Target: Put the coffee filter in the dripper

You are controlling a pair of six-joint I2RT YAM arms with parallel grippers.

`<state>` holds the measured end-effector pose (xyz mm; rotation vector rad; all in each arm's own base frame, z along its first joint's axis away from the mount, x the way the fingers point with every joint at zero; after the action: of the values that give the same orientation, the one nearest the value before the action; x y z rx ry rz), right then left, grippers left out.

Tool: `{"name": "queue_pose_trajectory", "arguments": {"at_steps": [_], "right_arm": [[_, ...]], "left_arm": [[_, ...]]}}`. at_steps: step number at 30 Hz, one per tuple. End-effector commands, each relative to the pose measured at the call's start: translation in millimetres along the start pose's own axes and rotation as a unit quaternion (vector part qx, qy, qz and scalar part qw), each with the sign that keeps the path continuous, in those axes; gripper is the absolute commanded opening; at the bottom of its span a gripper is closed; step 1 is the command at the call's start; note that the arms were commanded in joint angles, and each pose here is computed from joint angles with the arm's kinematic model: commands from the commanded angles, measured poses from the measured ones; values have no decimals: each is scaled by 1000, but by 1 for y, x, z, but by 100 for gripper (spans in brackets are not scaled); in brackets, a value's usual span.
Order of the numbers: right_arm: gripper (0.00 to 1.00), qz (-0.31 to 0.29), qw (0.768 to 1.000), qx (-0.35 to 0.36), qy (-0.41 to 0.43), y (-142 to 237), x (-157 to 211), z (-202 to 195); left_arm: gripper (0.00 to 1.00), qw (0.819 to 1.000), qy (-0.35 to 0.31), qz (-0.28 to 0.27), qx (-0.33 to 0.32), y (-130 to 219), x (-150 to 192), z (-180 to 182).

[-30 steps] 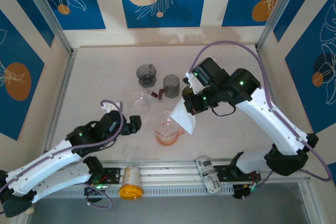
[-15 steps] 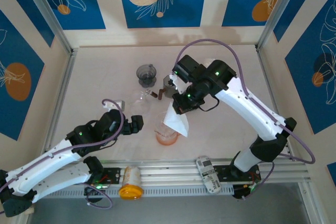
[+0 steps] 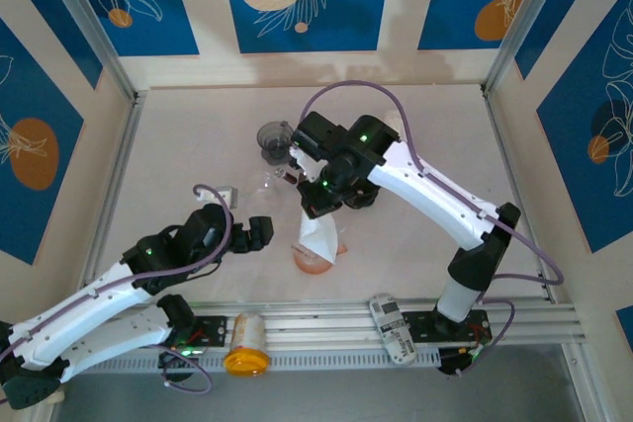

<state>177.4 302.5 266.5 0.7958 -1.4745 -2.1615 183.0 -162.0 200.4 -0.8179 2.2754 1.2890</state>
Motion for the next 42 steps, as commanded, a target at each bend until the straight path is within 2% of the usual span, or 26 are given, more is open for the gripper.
{"name": "queue_pose_trajectory", "arguments": {"at_steps": [1, 14, 23, 30, 33, 37, 39, 42], "right_arm": [[0, -11, 1000, -2, 15, -9, -8, 6], [7, -11, 1000, -23, 2, -55, -8, 10], [36, -98, 995, -21, 22, -14, -16, 15], [50, -140, 990, 33, 2, 9, 0, -10], [52, -128, 991, 44, -21, 0, 10, -24], [51, -118, 992, 35, -28, -14, 17, -29], [51, -115, 993, 31, -27, -18, 18, -29], [42, -109, 993, 35, -28, -23, 20, -32]], "left_arm": [[100, 999, 8, -2, 31, 7, -6, -12], [100, 998, 17, 13, 64, 8, -1, -22], [100, 997, 19, 7, 72, 12, -6, -27], [100, 997, -6, 7, 81, 11, -15, -43], [98, 996, -26, 24, 87, 5, -17, -58], [81, 994, -38, 56, 87, -10, -12, -72], [79, 994, -38, 66, 82, -17, -9, -73], [77, 993, -34, 72, 84, -21, -5, -74]]}}
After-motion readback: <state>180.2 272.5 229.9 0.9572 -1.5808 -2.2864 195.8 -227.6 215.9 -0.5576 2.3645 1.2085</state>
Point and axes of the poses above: each hand's point on the last joint's axis, 136 mm out from that joint toward the fingers, its own y axis back along the fingers, its own z axis along the line the jaws close on, x = y × z, the point moved 1 cm from there along y, back along the fingers, and after that the axes turned 8 degrees about y, right-handed, at the moved point
